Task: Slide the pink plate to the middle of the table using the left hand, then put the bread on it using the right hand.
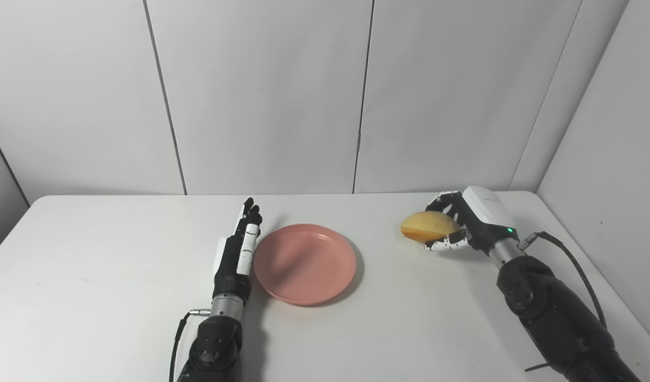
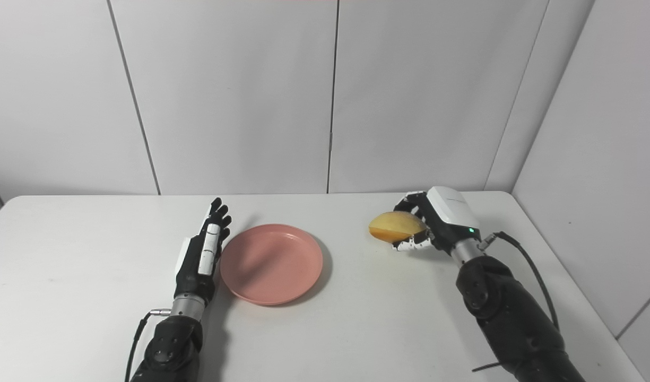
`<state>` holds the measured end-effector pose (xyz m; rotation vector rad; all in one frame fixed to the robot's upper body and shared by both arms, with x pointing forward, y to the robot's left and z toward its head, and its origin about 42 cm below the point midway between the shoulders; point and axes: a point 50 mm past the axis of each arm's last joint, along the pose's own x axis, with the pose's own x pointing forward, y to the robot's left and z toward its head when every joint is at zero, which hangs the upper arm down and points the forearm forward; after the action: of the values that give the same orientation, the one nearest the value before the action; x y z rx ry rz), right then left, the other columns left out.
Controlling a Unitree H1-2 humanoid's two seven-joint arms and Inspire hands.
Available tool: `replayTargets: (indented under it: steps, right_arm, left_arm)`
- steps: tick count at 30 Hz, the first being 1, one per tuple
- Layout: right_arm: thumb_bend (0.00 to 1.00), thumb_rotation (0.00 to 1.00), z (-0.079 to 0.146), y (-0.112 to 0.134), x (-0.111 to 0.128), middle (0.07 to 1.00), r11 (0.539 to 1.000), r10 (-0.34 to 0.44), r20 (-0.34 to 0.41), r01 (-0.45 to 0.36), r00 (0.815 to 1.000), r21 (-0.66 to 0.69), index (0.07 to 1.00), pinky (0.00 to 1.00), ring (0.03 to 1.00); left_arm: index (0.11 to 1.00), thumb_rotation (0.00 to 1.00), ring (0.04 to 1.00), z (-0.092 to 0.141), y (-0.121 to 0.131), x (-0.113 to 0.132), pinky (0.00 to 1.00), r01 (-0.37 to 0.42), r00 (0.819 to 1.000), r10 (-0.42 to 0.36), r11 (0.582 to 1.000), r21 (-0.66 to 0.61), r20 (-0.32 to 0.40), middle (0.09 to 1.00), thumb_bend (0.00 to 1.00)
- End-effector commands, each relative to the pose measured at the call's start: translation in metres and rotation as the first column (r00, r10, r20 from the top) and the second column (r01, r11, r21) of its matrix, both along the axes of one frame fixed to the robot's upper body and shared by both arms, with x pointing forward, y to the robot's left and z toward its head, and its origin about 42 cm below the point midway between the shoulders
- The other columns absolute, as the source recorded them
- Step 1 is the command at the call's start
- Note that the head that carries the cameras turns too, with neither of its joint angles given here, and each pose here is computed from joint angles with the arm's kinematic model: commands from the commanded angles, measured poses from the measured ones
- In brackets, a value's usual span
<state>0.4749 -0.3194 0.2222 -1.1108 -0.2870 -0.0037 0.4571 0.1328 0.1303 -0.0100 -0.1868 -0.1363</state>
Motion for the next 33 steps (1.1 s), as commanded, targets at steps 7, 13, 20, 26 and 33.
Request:
replayTargets:
  steps: [7, 13, 20, 26, 33]
  right_arm:
    - [0.49, 0.13, 0.046, 0.029, 0.005, 0.555, 0.993, 0.08, 0.175, -0.094, 0.981, 0.071, 0.495, 0.41, 0.486]
    - [0.49, 0.13, 0.057, 0.057, 0.004, 0.548, 0.985, 0.129, 0.199, -0.149, 0.971, 0.09, 0.494, 0.4, 0.476]
    - [0.49, 0.13, 0.066, 0.091, 0.0, 0.55, 0.972, 0.199, 0.207, -0.22, 0.958, 0.083, 0.495, 0.4, 0.474]
    - [0.49, 0.13, 0.065, 0.123, 0.004, 0.552, 0.952, 0.264, 0.192, -0.287, 0.945, 0.105, 0.495, 0.4, 0.481]
    - [0.49, 0.13, 0.06, 0.157, 0.009, 0.475, 0.932, 0.328, 0.182, -0.349, 0.927, 0.096, 0.493, 0.29, 0.373]
  left_arm:
    - [0.967, 1.0, 0.965, -0.023, 0.002, -0.015, 0.98, -0.007, 0.999, 0.006, 1.0, -0.01, -0.039, 0.975, 0.73]
    - [0.968, 1.0, 0.967, -0.024, 0.003, -0.015, 0.98, -0.005, 0.999, 0.005, 1.0, -0.008, -0.04, 0.975, 0.73]
    - [0.968, 1.0, 0.961, -0.024, 0.004, -0.015, 0.97, -0.008, 0.999, 0.008, 1.0, -0.002, -0.036, 0.974, 0.73]
    - [0.964, 1.0, 0.963, -0.024, 0.005, -0.015, 0.97, -0.014, 0.999, 0.014, 1.0, 0.003, -0.045, 0.972, 0.74]
    - [0.977, 1.0, 0.966, -0.023, 0.007, -0.015, 0.97, -0.006, 0.999, 0.006, 1.0, 0.013, -0.041, 0.98, 0.73]
